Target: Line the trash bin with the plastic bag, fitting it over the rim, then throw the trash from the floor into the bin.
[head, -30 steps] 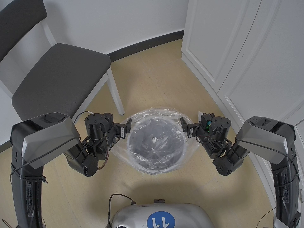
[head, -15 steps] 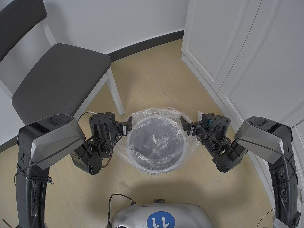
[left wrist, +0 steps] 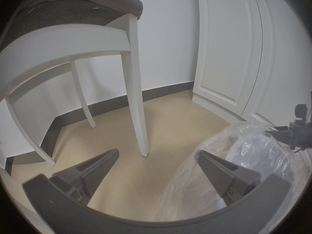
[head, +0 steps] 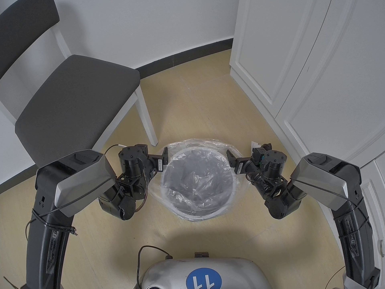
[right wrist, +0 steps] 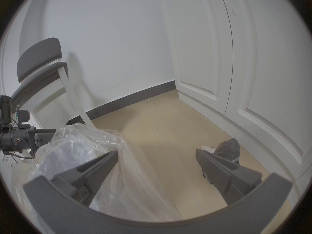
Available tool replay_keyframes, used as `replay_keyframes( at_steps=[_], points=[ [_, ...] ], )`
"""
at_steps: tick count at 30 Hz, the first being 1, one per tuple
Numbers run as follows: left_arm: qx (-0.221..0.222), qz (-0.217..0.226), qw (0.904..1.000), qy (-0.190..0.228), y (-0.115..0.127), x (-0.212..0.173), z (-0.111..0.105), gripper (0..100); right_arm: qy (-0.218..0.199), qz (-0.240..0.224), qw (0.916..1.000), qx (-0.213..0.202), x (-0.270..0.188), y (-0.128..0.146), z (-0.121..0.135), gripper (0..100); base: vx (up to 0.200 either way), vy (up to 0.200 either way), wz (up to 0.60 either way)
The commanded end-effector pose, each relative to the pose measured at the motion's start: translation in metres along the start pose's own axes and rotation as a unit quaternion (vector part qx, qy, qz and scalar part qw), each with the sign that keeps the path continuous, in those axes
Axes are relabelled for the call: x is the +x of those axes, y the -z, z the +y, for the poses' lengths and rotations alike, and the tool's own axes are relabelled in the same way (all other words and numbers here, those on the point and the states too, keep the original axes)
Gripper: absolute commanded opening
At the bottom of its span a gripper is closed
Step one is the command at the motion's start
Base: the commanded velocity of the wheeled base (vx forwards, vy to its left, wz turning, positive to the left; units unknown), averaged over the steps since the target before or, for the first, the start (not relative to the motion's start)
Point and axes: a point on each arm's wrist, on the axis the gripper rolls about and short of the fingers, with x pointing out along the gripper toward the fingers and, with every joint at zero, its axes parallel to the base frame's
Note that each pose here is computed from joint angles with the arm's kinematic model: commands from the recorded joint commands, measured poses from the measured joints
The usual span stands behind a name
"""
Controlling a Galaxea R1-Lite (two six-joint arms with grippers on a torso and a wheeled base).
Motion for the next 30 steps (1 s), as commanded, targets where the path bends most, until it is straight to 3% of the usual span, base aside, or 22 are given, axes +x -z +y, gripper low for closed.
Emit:
replay_keyframes(
  at_steps=[1,11,18,20,30],
  points=[
    [0.001,0.007,1.0,-0.001,0.011,0.003,0.0,100,0.002,0.003,1.0,0.001,0.003,0.008,-0.006,100,0.0,0.0,0.0],
    [0.003,0.014,0.9999,-0.006,0.015,0.005,0.004,100,-0.004,0.009,0.9999,0.009,0.003,0.011,-0.011,100,0.0,0.0,0.0],
    [-0.008,0.015,0.9998,-0.012,0.011,0.005,0.009,100,-0.013,0.043,0.995,0.089,0.001,-0.008,-0.01,100,0.0,0.0,0.0],
    [-0.011,0.027,0.9995,-0.016,0.01,0.004,0.013,100,-0.014,0.066,0.9897,0.127,0.001,-0.015,-0.015,100,0.0,0.0,0.0],
    [-0.024,0.069,0.9971,-0.022,0.003,-0.001,0.021,100,-0.014,0.099,0.982,0.16,0.003,-0.016,-0.028,100,0.0,0.0,0.0]
  ],
)
